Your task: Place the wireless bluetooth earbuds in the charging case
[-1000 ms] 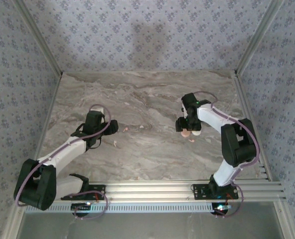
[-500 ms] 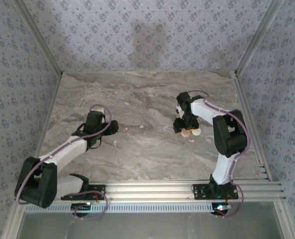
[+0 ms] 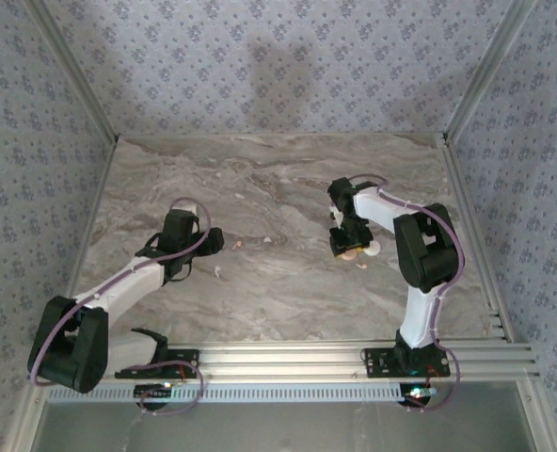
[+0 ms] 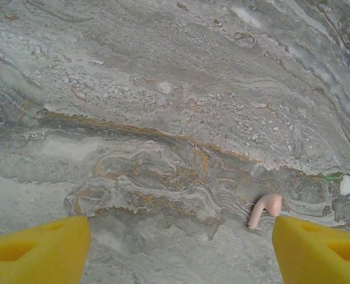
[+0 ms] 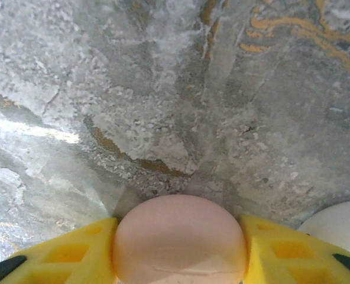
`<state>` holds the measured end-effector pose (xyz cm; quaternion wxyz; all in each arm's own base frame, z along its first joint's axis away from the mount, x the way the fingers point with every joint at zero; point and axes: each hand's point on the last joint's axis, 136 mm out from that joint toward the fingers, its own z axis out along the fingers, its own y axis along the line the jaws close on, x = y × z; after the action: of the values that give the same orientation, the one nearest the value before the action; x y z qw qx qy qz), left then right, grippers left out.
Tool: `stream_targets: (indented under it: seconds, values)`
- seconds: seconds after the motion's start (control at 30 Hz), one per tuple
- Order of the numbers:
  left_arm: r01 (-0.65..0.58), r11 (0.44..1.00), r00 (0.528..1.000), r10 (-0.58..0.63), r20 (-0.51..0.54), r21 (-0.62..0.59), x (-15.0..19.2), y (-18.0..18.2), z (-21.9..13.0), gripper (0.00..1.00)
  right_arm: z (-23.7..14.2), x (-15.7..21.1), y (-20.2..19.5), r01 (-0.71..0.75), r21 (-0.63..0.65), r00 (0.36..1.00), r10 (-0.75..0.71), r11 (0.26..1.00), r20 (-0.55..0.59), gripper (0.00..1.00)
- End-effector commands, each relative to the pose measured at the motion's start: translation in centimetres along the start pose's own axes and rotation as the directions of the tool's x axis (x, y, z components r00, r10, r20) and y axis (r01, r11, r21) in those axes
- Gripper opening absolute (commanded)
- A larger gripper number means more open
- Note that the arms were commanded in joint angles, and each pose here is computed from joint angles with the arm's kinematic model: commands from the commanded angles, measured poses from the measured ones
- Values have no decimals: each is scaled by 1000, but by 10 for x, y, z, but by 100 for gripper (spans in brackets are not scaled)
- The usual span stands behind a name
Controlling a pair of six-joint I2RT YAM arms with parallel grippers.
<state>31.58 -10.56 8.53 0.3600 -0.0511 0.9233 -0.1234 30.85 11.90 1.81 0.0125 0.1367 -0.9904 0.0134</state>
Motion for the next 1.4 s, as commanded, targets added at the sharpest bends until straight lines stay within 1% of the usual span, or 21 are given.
stream_targets:
  seconds: [0.0,0.13,0.2,0.27,0.33,0.37,0.47,0.57,0.6,0.63,0.7,0.73,0.83,0.87,0.9,0.93,1.03,1.1,1.17,1.27,1.37]
  values:
    - [0,1000,1000,0,25,17,-11,-7,-1,80,1,4,-1,-3,16,1000,3,1000,-19,43]
    - [-12,997,998,7,64,80,-20,-20,-11,77,-17,-3,5,-9,-25,997,11,1000,75,41]
    - [-38,992,994,26,102,118,-26,-27,-18,74,-34,-15,9,-15,-57,983,26,998,182,42]
    - [-85,980,988,59,144,180,-30,-40,-26,70,-47,-17,20,-14,-128,964,47,992,263,41]
    - [-161,948,974,108,200,274,-32,-61,-37,67,-66,-24,36,4,-216,927,77,976,367,40]
    - [-199,933,964,131,232,301,-32,-69,-42,66,-77,-30,45,13,-265,898,106,964,428,40]
    - [-307,886,925,191,329,347,-31,-91,-58,65,-114,-39,79,107,-448,806,186,888,561,39]
    - [-408,832,880,248,405,377,-29,-111,-72,64,-145,-45,103,182,-542,726,260,820,637,39]
    - [-451,802,859,270,434,393,-27,-118,-78,63,-153,-46,112,208,-568,705,280,797,651,39]
    - [-495,766,836,293,463,410,-24,-127,-83,59,-159,-46,119,232,-589,695,291,774,658,39]
    - [-565,705,795,326,511,429,-18,-140,-91,58,-176,-46,135,290,-624,666,315,726,677,39]
    - [-588,683,780,337,527,433,-16,-145,-94,58,-183,-45,142,316,-636,650,328,704,685,39]
    - [-643,630,737,355,575,435,-10,-157,-103,57,-213,-38,165,422,-643,572,363,639,736,40]
    - [-664,609,719,362,593,433,-8,-161,-106,54,-219,-36,170,440,-642,558,368,629,743,40]
    - [-682,594,702,369,609,427,-7,-164,-109,54,-225,-34,173,450,-643,550,374,620,746,40]
    - [-692,585,692,373,618,423,-6,-167,-110,54,-229,-33,176,465,-640,541,376,612,752,40]
    - [-727,556,652,377,658,403,-4,-174,-117,54,-241,-29,187,487,-684,541,427,542,724,40]
    - [-746,539,630,382,677,390,-3,-178,-120,54,-246,-27,194,499,-708,554,444,500,704,40]
    - [-762,524,611,389,689,380,-1,-182,-122,54,-247,-26,199,500,-720,563,451,481,692,40]
    - [-764,531,602,382,701,367,-4,-184,-124,54,-246,-24,207,500,-734,577,455,461,679,41]
    - [-749,551,610,359,707,367,-8,-183,-124,54,-242,-22,215,499,-745,595,450,443,666,41]
